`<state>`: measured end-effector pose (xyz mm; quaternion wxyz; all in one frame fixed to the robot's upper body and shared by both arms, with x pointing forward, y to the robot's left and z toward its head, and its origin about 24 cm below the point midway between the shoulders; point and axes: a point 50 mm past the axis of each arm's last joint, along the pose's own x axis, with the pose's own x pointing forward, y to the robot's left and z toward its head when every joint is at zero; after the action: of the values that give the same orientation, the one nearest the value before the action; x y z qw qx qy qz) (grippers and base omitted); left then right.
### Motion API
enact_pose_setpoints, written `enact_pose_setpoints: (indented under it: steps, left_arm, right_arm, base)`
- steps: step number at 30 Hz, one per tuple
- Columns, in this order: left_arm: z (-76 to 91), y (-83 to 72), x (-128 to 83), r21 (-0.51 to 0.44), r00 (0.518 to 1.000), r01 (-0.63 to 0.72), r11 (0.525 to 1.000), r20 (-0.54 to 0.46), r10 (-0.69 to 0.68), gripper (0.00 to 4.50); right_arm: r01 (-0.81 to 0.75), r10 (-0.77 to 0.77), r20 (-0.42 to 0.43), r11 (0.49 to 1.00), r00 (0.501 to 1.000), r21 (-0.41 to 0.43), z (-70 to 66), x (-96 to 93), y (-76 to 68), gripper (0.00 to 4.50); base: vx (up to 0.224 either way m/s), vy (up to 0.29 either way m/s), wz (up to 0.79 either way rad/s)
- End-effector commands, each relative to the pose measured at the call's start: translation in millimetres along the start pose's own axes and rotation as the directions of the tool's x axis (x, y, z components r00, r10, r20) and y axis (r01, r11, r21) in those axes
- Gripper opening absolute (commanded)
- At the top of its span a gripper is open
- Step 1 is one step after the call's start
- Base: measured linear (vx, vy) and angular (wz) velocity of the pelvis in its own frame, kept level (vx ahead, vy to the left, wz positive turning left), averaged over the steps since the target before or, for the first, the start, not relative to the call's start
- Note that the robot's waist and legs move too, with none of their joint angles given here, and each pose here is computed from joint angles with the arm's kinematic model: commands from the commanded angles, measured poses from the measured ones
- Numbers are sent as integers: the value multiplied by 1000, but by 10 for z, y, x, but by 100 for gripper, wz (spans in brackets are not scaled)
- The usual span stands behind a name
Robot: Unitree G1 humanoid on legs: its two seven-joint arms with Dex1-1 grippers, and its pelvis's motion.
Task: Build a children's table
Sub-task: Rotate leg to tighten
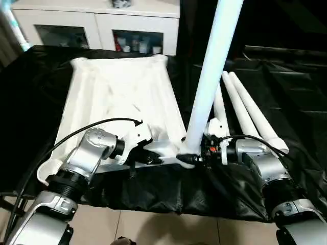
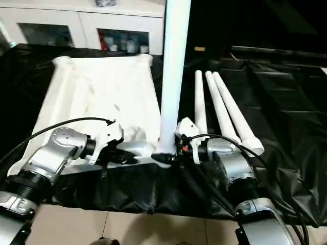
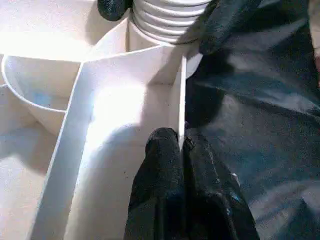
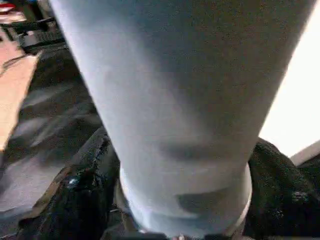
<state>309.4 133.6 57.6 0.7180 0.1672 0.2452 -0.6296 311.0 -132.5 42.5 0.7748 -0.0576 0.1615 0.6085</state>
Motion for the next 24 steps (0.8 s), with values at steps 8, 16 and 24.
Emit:
enact_pose_setpoints:
  steps: [8, 16, 24]
  left_arm:
    - [133, -23, 61, 49, 998, 43, 998, 44, -45, 0]
    - [257, 174, 219, -103, 959, -247, 964, 119, 258, 0]
    - [401, 103, 477, -144, 931, -308, 940, 159, 329, 0]
  right_arm:
    - [-142, 143, -25, 990, 989, 12, -30, 202, 172, 275]
    - [384, -383, -30, 916, 923, 113, -136, 439, -106, 272]
    - [465, -487, 10, 841, 874, 277, -57, 794, -33, 271]
  base:
    - [0, 0, 0]
    - [0, 0, 0]
    - [0, 0, 0]
